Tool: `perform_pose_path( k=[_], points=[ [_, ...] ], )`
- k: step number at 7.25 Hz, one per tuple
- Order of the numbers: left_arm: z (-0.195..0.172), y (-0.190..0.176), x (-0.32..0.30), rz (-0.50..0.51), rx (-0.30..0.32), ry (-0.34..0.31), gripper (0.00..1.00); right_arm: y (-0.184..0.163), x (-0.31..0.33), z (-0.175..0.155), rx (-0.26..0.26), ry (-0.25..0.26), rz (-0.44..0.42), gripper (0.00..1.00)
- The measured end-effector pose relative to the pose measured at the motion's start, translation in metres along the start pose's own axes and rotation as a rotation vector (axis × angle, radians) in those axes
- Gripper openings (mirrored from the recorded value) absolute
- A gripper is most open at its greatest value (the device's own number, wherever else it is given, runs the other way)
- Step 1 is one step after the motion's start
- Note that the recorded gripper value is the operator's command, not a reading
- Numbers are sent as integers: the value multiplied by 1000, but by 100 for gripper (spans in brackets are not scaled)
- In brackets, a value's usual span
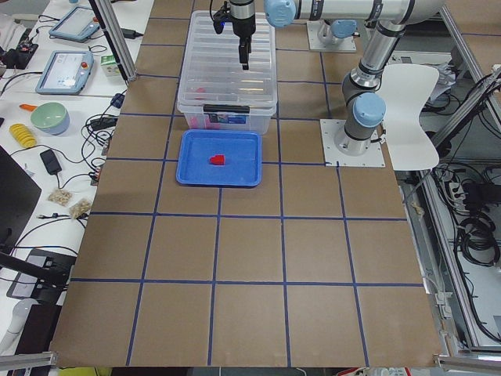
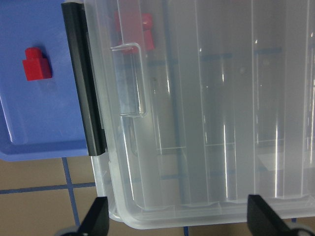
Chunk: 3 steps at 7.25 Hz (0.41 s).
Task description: Place red block in blue tray from box
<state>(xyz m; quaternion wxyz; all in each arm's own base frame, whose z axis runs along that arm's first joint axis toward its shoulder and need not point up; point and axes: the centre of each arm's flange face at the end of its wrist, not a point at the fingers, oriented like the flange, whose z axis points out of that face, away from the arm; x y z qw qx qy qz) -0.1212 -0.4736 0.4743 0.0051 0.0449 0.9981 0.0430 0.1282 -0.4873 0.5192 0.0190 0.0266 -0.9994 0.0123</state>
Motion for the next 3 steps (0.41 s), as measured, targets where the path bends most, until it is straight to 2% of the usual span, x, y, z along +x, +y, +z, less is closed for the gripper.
perform_pose_path(
  k=[3],
  points=[
    [1, 0, 0, 0, -4, 0, 100, 0, 1, -1, 0, 0, 1, 100]
  ],
)
